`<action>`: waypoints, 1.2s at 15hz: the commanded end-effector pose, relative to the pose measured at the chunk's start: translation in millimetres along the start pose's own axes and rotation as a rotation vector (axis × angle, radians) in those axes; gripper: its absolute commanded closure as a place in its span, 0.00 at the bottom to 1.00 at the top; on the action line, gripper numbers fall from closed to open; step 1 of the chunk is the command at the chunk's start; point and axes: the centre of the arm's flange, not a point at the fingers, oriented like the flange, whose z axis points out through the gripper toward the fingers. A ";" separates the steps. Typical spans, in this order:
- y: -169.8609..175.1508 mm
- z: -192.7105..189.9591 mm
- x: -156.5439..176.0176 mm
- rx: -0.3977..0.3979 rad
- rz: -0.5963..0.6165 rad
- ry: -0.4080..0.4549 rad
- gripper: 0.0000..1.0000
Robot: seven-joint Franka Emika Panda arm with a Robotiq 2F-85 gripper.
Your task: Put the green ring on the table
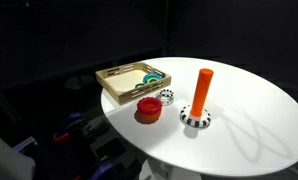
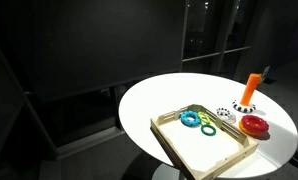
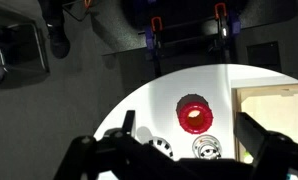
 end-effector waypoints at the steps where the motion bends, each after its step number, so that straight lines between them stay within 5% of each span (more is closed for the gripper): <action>1: 0.0 0.0 0.0 0.000 0.000 0.000 0.00; 7: -15.3 0.6 14.1 0.003 -0.008 0.003 0.00; 18: -116.8 10.6 81.4 0.079 -0.041 0.075 0.00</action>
